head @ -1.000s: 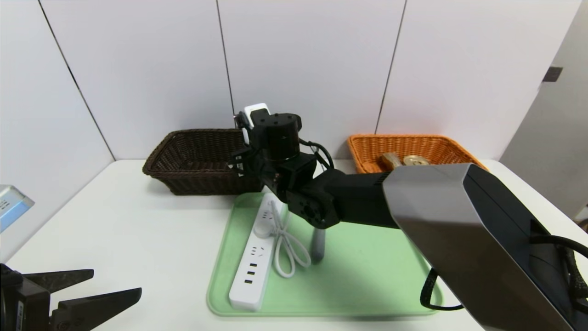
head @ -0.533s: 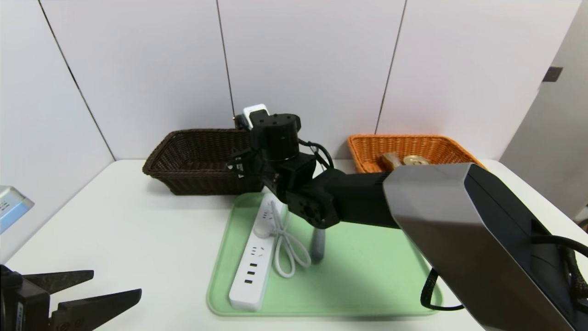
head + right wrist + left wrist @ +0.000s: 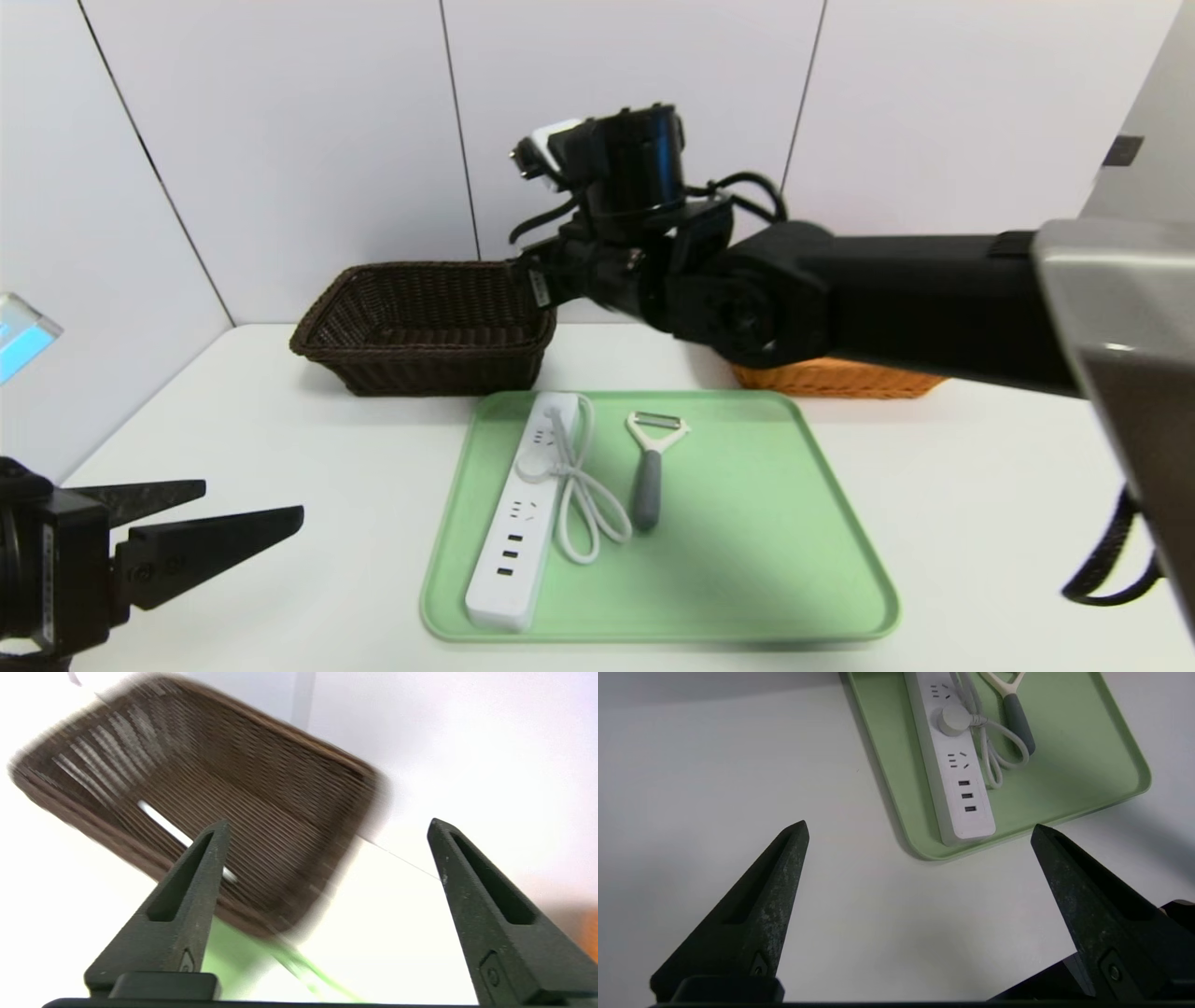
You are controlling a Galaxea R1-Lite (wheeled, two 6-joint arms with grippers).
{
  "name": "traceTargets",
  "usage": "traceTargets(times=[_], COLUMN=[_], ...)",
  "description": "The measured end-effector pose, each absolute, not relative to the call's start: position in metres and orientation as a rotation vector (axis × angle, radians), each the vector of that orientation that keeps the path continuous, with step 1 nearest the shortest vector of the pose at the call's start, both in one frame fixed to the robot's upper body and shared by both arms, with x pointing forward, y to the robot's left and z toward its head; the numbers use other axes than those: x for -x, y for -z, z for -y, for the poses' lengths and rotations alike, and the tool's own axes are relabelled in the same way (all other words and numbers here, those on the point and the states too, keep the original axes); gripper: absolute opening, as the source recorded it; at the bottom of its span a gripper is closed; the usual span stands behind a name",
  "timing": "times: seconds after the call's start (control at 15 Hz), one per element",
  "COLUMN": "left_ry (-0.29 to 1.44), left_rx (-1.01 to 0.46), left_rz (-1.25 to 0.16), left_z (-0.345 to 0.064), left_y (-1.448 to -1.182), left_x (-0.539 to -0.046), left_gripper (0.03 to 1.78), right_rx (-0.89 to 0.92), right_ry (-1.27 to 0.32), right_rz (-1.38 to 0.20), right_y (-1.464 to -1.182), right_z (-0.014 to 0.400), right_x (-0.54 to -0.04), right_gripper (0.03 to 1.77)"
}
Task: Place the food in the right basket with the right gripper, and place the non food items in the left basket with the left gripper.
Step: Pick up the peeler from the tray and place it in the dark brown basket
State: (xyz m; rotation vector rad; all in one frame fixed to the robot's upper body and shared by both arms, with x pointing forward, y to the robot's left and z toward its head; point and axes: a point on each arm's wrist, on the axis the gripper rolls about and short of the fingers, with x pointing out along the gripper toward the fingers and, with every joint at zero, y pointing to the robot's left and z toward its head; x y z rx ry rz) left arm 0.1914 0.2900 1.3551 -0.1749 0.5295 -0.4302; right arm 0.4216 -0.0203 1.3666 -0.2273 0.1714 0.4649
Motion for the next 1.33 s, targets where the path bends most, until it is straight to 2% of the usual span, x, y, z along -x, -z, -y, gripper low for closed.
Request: traceTargets(times=[0.13,0.33,0.67,0.87,1.07,1.33], left_ry=[0.435,0.464,0.553,0.574,0.597,0.605], left_rx=[0.177,0.175,0.219,0.197,0.183,0.185], left_rz=[-0.507,-0.53,-0.651,-0.69,-0.709,-0.712], left_z=[-0.285,-0.273,-0.232,-0.211,-0.201,-0.198], left_y=[-1.371,-1.39,-1.401,-1.397,-1.393,-1.392], left_x=[-0.202,-0.22,-0.244,-0.257,-0.26,-0.261], left_gripper=[1.69,1.69,1.69,1.69,1.69,1.69], right_rx=[0.25,0.196,-0.029,-0.046,-0.048,0.064], right_ry=[-0.394,-0.322,-0.212,-0.153,-0.12,-0.059], right_rz=[-0.236,-0.404,-0.802,-1.008,-1.035,-0.988], right_y=[-1.388,-1.404,-1.406,-1.404,-1.407,-1.412], right_z=[0.055,0.101,0.167,0.19,0.197,0.204], right_x=[-0.418,-0.406,-0.379,-0.355,-0.347,-0.338], right_gripper=[1.54,1.6,1.65,1.67,1.68,1.69])
